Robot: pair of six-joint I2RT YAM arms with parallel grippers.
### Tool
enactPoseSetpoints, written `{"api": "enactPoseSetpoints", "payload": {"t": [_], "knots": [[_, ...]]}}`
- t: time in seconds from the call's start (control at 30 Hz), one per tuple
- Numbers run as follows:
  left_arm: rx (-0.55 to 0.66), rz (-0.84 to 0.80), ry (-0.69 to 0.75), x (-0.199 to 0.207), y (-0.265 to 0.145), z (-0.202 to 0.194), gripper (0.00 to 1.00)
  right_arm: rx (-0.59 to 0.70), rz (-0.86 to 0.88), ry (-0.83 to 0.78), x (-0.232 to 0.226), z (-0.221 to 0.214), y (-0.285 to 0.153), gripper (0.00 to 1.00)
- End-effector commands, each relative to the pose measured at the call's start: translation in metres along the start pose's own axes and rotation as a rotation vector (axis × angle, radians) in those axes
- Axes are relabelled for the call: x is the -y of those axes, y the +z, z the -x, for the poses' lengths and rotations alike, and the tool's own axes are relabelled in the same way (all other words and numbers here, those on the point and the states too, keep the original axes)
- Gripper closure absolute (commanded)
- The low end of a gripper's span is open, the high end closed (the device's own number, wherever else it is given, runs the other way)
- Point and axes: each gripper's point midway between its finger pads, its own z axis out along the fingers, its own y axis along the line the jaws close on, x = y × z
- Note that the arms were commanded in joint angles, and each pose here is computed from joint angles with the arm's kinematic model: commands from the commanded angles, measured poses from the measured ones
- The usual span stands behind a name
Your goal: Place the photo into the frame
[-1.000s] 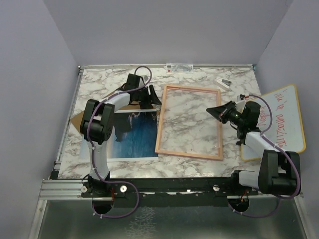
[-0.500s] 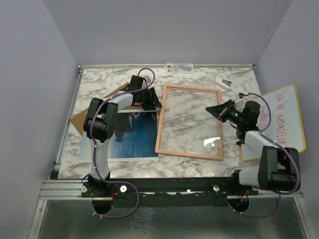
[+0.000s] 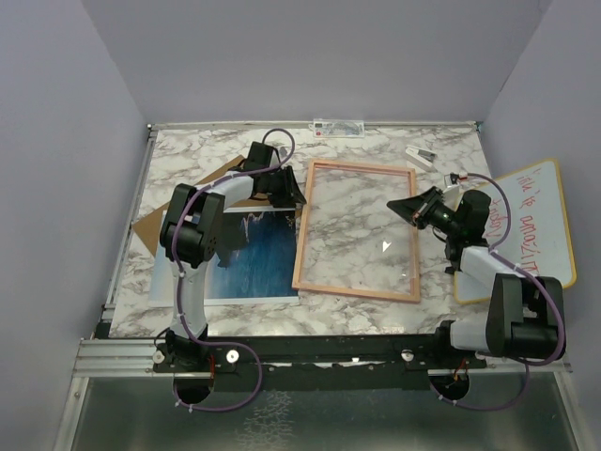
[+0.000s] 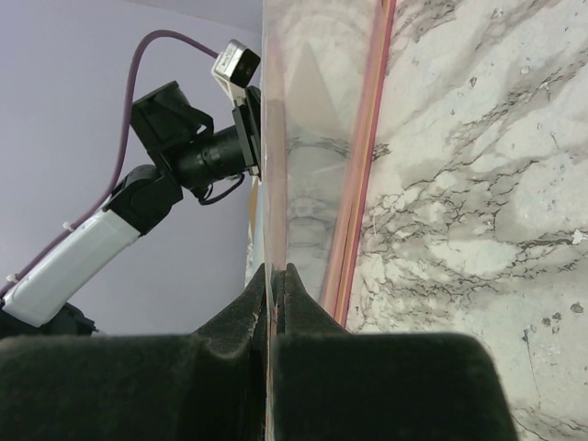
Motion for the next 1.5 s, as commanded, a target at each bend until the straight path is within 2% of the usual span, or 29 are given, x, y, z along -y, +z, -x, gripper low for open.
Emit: {"api": "enactPoseSetpoints", "payload": {"t": [0.0,0.9,1.4,1.47], "knots": [[-0.012,0.045,0.015,-0.011,0.010,-0.004,0.57,-0.006,0.062,-0.071,-0.013,0.007,0.002,0.99],[-0.051,0.070,0.003,-0.021,0.019,-0.014,0.67,-0.020,0.001,-0.120,0.021,0.015,0.020,0.99],[-0.057,0.076,-0.003,-0.022,0.020,-0.016,0.68,-0.051,-0.035,-0.055,0.052,0.002,0.026,0.99],[-0.055,0.075,-0.003,-0.022,0.020,-0.015,0.68,-0.059,-0.054,-0.044,0.057,-0.001,0.025,0.97]]}}
